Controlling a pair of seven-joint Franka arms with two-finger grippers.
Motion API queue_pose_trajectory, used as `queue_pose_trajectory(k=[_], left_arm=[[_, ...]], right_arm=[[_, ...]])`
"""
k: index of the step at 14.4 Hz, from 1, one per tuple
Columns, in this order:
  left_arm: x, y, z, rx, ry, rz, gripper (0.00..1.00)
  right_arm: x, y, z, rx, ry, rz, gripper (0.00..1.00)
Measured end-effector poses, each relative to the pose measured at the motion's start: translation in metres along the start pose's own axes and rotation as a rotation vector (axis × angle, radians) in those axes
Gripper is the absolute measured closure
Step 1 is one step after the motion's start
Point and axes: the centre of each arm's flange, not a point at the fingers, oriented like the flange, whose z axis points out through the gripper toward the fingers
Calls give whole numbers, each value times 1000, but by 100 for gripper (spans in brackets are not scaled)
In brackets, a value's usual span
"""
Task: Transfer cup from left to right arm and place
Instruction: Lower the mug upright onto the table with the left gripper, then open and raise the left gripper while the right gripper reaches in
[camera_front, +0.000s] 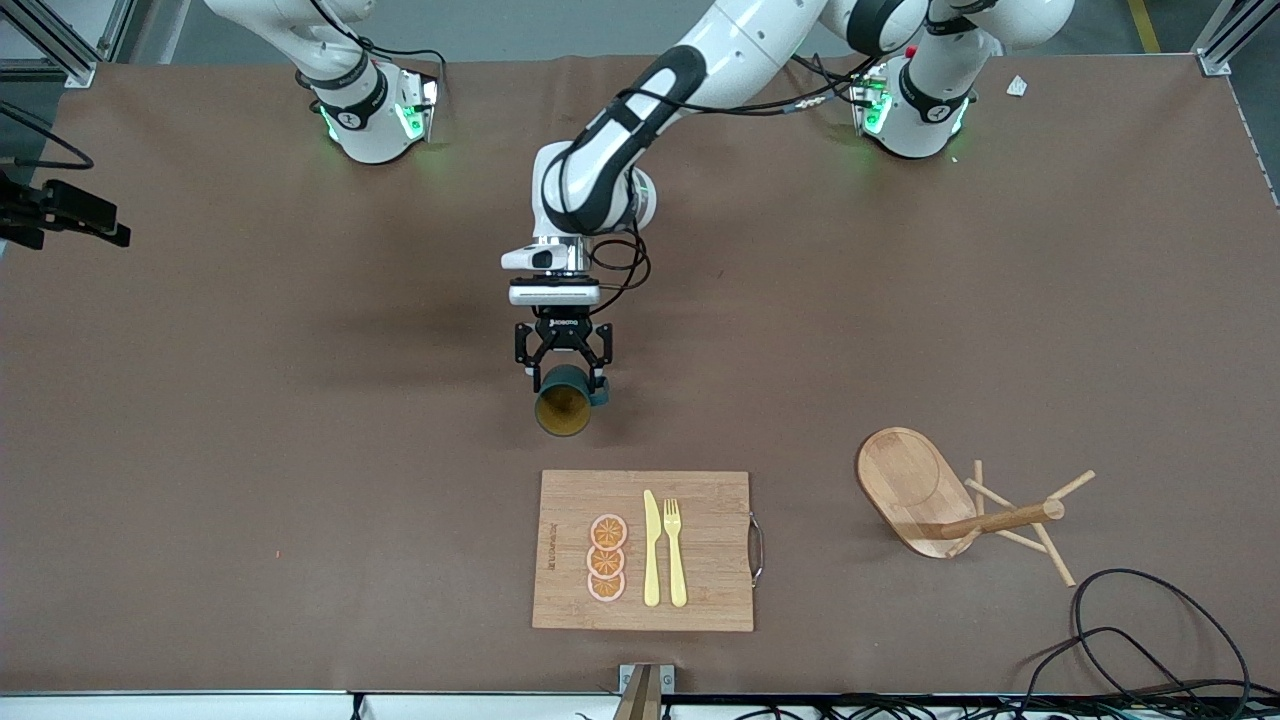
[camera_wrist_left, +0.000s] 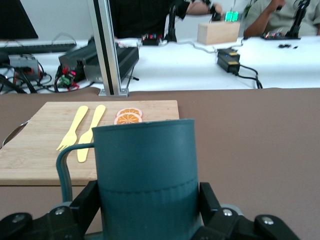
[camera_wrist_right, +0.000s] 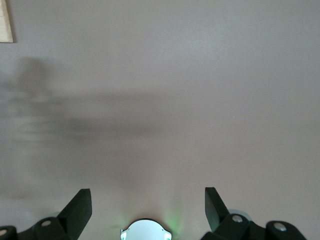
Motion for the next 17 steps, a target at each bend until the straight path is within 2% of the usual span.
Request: queue_pose_trajectory(k=[5, 9, 12, 17], left_arm=[[-73, 9, -12, -45, 212, -65, 15], [-121, -4, 1, -77, 336, -31, 15], [-139, -11, 9, -111, 385, 7, 15], [-146, -5, -1, -132, 382, -2, 12]], right_arm=[[20, 9, 20, -4, -9, 13, 0], [35, 12, 41, -4, -38, 16, 0], [46, 21, 59, -1, -63, 30, 0], [47, 23, 57, -1, -59, 34, 0]])
